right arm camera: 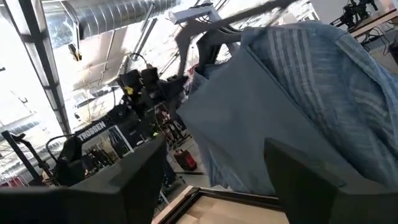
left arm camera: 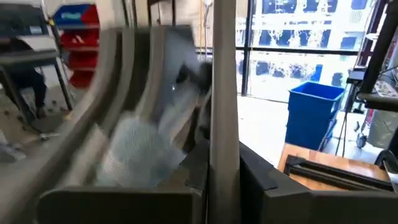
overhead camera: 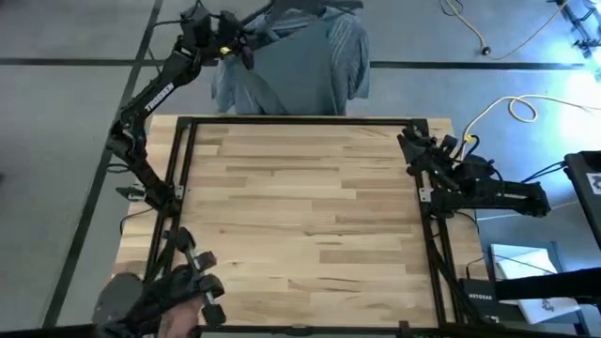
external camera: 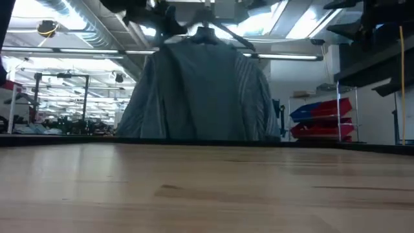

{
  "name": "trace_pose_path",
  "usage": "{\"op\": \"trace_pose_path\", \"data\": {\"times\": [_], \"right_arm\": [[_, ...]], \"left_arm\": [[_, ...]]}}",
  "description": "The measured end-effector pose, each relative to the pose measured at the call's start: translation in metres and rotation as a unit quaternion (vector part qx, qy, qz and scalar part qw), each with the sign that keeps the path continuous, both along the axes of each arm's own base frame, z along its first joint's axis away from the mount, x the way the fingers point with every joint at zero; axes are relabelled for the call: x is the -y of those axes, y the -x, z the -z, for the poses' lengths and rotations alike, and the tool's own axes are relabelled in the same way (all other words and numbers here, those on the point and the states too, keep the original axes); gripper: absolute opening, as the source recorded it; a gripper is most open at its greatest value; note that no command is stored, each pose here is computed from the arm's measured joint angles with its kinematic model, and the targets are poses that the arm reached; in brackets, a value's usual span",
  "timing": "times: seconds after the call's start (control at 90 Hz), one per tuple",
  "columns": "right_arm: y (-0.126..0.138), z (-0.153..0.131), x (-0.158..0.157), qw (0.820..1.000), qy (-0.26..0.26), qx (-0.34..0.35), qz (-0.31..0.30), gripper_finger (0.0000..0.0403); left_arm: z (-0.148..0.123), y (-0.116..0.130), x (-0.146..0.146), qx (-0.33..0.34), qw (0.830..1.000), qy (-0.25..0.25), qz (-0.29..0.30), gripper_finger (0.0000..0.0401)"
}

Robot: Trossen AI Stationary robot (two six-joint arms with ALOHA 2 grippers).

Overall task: Unhang clothes
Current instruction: Remove the jeans from the hanger

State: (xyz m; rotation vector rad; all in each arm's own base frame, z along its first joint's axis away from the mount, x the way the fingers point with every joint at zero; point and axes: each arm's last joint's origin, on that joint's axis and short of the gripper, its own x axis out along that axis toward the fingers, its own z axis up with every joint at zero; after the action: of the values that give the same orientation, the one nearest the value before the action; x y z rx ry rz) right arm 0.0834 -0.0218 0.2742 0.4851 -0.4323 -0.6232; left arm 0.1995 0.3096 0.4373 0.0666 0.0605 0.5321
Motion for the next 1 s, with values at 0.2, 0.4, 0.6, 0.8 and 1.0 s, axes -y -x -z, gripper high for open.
{"op": "trace_pose_path", "data": {"times": [0.2, 0.4, 0.6, 0.8, 1.0], "right_arm": [[0.001, -0.008, 0.0, 0.998, 0.051, 0.001, 0.024, 0.025], [-0.001, -0.01, 0.001, 0.996, 0.073, -0.015, 0.046, 0.025], [-0.01, -0.008, 0.001, 0.996, 0.07, -0.027, 0.043, 0.025], [-0.019, -0.024, -0.001, 0.989, 0.143, -0.031, 0.016, 0.025], [-0.04, -0.046, 0.0, 0.976, 0.184, -0.118, 0.017, 0.025]], "left_arm": [[-0.017, 0.018, 0.027, -0.031, 0.999, 0.012, -0.017, 0.0026], [-0.035, 0.031, 0.049, -0.035, 0.999, -0.017, 0.002, 0.0026], [-0.038, 0.031, 0.06, -0.026, 0.999, 0.002, 0.027, 0.0026], [-0.054, 0.03, 0.086, -0.002, 0.998, -0.018, 0.052, 0.0026], [-0.074, 0.025, 0.126, 0.03, 0.994, -0.051, 0.096, 0.0026]]}}
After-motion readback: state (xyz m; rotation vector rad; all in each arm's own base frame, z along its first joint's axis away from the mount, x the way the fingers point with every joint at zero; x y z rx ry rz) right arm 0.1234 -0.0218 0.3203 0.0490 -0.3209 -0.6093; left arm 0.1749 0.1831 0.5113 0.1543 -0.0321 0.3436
